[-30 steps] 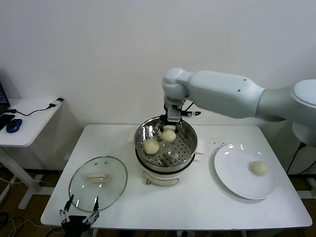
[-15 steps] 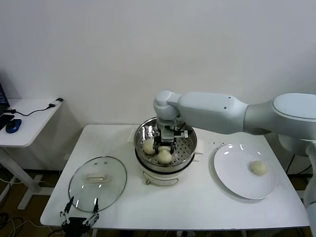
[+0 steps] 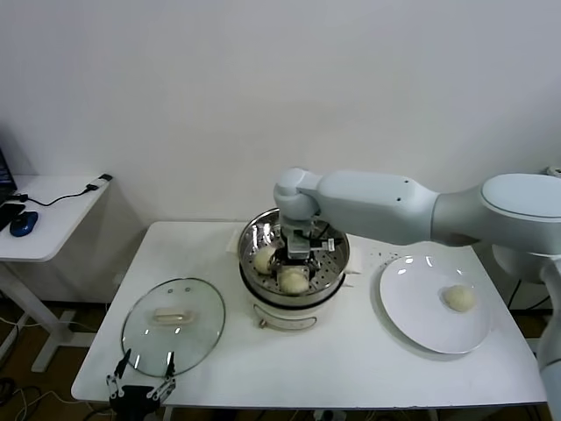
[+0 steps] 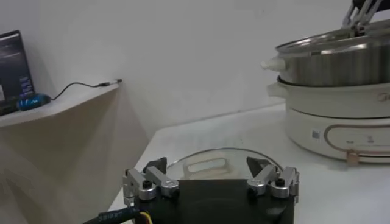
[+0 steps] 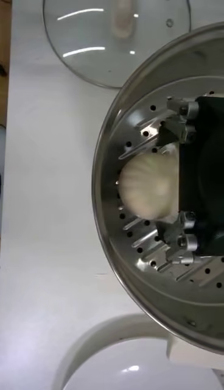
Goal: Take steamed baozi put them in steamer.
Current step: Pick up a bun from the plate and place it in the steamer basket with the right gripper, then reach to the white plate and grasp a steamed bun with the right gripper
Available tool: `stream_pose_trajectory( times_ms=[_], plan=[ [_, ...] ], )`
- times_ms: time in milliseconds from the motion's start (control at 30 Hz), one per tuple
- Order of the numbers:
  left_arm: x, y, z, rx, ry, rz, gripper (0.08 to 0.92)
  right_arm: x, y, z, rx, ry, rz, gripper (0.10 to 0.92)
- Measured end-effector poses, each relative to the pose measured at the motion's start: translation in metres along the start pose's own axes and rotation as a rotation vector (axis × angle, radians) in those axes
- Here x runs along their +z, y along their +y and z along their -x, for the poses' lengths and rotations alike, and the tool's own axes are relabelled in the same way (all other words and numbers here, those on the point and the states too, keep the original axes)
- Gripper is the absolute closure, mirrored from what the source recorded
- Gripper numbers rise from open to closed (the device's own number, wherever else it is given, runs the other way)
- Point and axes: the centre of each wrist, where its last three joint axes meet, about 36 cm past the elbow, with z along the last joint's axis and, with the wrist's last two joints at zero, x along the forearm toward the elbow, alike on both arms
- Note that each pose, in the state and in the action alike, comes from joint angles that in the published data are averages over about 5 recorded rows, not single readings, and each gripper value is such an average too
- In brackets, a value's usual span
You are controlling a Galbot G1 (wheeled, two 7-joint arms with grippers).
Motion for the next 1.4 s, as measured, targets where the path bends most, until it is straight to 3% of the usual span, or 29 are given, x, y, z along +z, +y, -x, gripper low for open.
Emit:
stream_pose_trajectory(
  times_ms=[300,700,1033,1400],
  plan=[
    [-0.003,0.001,0.001,0.001,-0.009,0.001,0.177,0.032,0.049,-0.047,0.086,0.045,0.214,0.2],
    [-0.007,-0.002,0.006,0.014,-0.024,-0.002,0.177,0.058,0.217,-0.083,0.239,0.078,0.991,0.2],
    [-0.011,-0.001,0.009,0.004,-0.025,-0.002,0.177,0.031,0.363,-0.025,0.178,0.096,1.372,0.2],
    [-0.014,-0.002,0.007,-0.006,-0.014,0.01,0.177,0.004,0.45,0.055,0.05,0.115,1.523,0.2]
  ],
)
